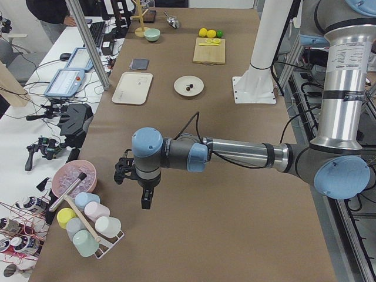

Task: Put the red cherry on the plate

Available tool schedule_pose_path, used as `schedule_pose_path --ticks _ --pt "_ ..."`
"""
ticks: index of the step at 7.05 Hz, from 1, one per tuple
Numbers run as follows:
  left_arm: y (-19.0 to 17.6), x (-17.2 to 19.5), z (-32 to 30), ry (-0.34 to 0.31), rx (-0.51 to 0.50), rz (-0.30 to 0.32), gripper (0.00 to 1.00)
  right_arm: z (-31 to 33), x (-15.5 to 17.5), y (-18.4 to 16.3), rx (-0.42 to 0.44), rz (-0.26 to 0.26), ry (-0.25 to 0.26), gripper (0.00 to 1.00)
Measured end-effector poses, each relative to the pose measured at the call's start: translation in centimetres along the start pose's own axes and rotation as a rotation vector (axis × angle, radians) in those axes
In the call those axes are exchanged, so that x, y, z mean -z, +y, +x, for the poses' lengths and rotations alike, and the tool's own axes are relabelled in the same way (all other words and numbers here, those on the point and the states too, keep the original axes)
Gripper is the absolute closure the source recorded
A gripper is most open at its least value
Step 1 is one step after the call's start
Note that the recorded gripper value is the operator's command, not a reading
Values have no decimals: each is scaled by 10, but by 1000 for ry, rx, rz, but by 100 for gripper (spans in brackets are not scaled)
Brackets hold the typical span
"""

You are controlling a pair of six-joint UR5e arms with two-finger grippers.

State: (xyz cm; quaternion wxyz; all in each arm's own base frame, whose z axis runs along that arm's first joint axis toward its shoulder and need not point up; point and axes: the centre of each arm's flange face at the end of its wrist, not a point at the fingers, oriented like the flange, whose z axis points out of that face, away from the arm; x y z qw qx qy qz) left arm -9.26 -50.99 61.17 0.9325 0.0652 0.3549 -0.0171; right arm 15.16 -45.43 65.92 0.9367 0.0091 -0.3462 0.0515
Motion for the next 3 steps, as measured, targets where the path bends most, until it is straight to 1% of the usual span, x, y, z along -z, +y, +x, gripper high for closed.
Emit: schedule_pose_path --ticks 3 --pt "-1 1 1 0 -3 1 2 0 0 0 1 0 -1 0"
